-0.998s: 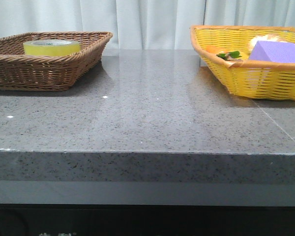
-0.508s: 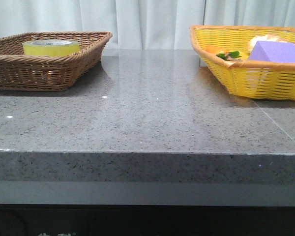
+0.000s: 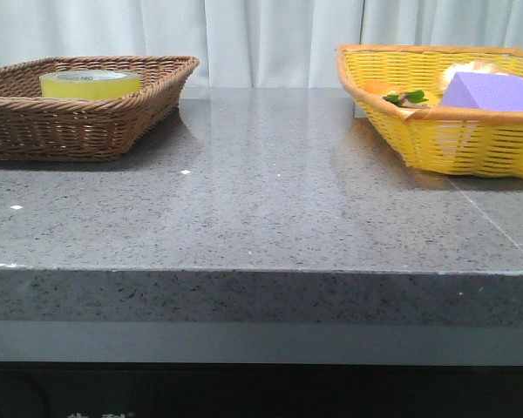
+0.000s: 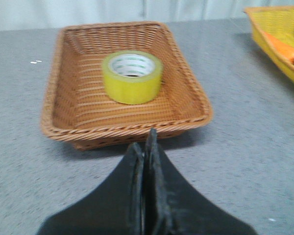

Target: Transfer tape with both arms

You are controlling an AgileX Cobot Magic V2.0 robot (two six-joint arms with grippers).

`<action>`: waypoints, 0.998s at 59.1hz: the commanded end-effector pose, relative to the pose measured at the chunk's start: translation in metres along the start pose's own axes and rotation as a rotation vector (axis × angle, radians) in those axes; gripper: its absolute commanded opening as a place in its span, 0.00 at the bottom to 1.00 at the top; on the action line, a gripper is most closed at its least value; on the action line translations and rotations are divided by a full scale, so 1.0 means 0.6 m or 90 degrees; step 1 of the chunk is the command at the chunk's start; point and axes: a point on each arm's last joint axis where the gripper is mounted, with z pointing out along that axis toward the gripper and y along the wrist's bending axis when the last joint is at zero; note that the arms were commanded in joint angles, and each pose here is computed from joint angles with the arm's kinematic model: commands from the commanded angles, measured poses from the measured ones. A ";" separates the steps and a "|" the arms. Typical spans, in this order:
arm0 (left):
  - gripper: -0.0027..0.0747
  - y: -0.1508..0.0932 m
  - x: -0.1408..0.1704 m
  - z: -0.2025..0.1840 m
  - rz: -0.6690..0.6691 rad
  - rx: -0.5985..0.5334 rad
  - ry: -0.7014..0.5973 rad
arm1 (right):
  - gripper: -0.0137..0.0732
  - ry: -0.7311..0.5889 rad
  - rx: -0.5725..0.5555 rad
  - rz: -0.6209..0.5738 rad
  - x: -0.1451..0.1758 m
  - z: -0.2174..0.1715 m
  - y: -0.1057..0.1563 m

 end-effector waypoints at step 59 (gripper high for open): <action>0.01 0.022 0.257 0.004 -0.080 -0.112 -0.267 | 0.08 -0.059 0.006 -0.002 -0.020 -0.011 -0.001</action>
